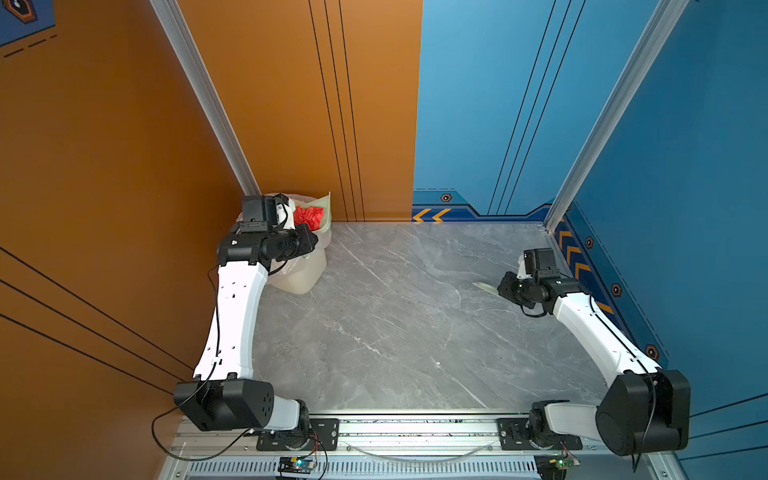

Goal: Sweep away the paper scraps from the table

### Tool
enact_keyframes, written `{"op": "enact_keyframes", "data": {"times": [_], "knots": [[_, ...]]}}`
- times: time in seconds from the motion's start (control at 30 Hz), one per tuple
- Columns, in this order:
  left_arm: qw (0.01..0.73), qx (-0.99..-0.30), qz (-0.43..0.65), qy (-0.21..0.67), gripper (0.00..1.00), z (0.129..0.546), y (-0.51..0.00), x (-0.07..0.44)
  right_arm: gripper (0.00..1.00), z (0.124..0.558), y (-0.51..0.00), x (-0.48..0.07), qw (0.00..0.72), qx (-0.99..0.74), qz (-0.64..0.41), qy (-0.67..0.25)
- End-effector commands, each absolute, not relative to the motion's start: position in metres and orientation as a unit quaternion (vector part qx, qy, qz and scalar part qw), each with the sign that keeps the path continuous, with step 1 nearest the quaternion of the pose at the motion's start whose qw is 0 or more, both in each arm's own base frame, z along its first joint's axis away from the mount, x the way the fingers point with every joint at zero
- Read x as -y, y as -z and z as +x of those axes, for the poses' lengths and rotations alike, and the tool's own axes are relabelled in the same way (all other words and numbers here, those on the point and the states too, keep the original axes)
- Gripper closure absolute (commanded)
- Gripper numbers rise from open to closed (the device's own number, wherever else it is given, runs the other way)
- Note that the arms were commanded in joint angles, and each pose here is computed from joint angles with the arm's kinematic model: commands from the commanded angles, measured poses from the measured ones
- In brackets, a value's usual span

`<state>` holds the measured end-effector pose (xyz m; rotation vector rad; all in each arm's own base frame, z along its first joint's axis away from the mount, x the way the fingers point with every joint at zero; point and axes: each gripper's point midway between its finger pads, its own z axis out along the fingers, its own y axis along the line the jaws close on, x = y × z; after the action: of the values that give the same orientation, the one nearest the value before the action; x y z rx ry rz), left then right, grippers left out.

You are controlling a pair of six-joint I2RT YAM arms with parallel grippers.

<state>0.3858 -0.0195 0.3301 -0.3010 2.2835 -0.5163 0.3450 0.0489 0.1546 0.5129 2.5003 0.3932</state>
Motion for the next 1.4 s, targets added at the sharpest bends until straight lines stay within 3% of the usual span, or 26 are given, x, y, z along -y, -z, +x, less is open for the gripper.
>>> {"op": "enact_keyframes", "data": {"times": [0.0,0.63,0.87,1.37], "knots": [[0.399,-0.875,-0.126,0.243,1.0,0.386,-0.345,0.018,1.0,0.352,-0.162,-0.051,0.285,-0.927,0.193,-0.147],[0.384,-0.794,-0.211,0.422,1.0,0.41,-0.357,-0.01,1.0,0.355,-0.164,-0.054,0.284,-0.928,0.191,-0.146],[0.384,-0.775,-0.232,0.444,1.0,0.409,-0.361,-0.018,1.0,0.355,-0.164,-0.056,0.284,-0.929,0.187,-0.146],[0.384,-0.682,-0.251,0.569,1.0,0.415,-0.394,-0.024,1.0,0.353,-0.16,-0.056,0.28,-0.931,0.183,-0.145]]}}
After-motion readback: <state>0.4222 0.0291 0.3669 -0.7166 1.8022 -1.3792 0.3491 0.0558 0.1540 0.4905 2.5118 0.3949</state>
